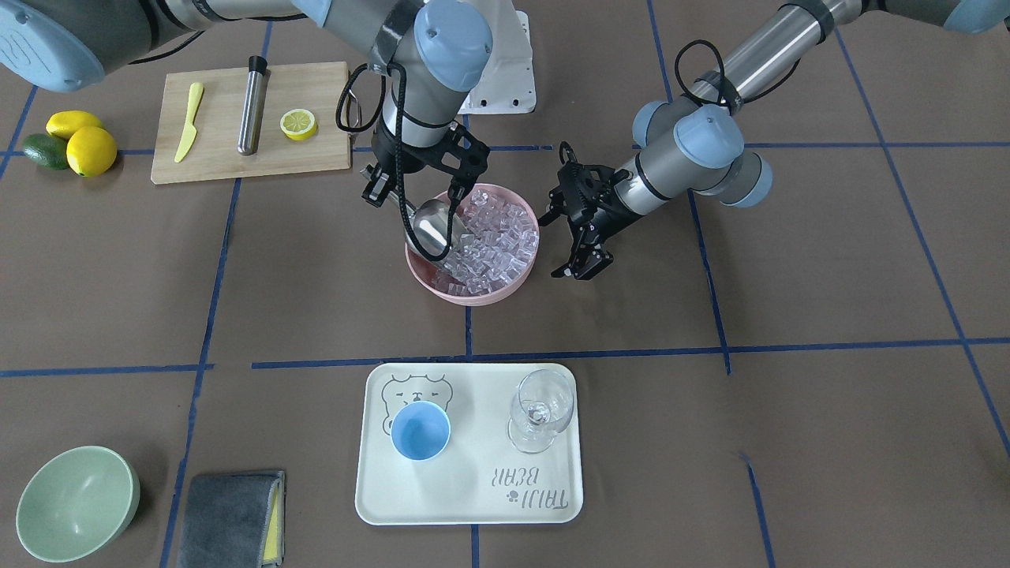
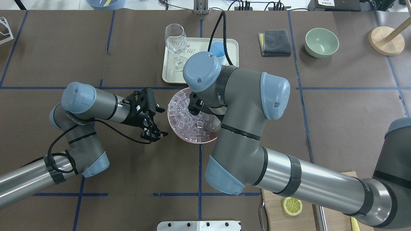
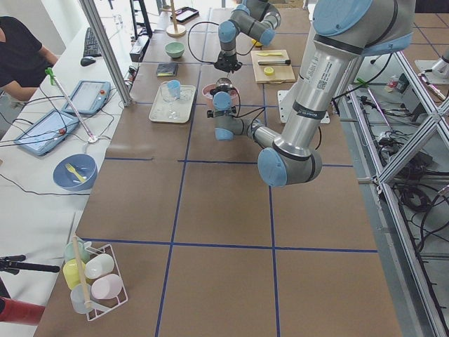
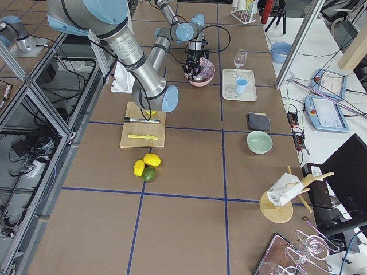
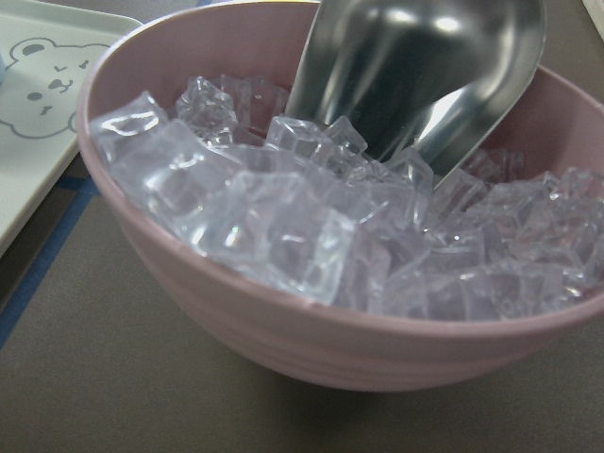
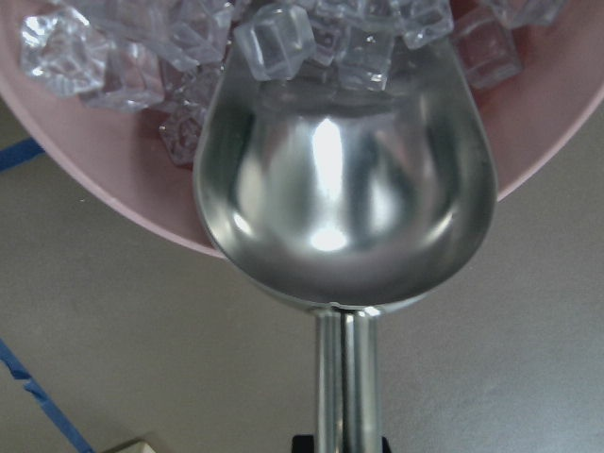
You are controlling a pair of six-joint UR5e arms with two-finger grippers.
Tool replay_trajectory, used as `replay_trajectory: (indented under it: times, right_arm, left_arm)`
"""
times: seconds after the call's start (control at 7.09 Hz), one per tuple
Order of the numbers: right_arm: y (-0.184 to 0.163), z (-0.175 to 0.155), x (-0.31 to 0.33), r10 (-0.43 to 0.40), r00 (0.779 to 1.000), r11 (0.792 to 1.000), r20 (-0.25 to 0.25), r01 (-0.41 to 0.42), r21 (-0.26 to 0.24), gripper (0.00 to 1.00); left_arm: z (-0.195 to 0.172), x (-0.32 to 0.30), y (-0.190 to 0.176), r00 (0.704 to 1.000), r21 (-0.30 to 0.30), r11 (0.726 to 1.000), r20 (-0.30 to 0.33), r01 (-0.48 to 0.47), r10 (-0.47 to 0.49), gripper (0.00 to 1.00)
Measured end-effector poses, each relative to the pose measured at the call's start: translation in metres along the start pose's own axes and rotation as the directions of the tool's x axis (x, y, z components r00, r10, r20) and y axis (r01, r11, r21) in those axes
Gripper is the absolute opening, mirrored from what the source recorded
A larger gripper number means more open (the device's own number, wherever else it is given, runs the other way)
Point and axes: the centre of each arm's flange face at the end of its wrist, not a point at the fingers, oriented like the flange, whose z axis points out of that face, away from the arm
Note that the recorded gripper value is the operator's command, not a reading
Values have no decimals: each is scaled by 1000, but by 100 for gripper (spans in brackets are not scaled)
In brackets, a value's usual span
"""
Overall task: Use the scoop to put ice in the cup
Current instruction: 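Push the scoop through the ice toward the left gripper to fill it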
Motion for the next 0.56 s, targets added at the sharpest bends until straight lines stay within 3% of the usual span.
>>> replay_trajectory:
  times: [0.56]
  right_arm:
    - [12,16,8,1,1000,999,24,-2,40,0]
  left_arm:
    - [0,0,0,1000,1,1000,1,0,0,100]
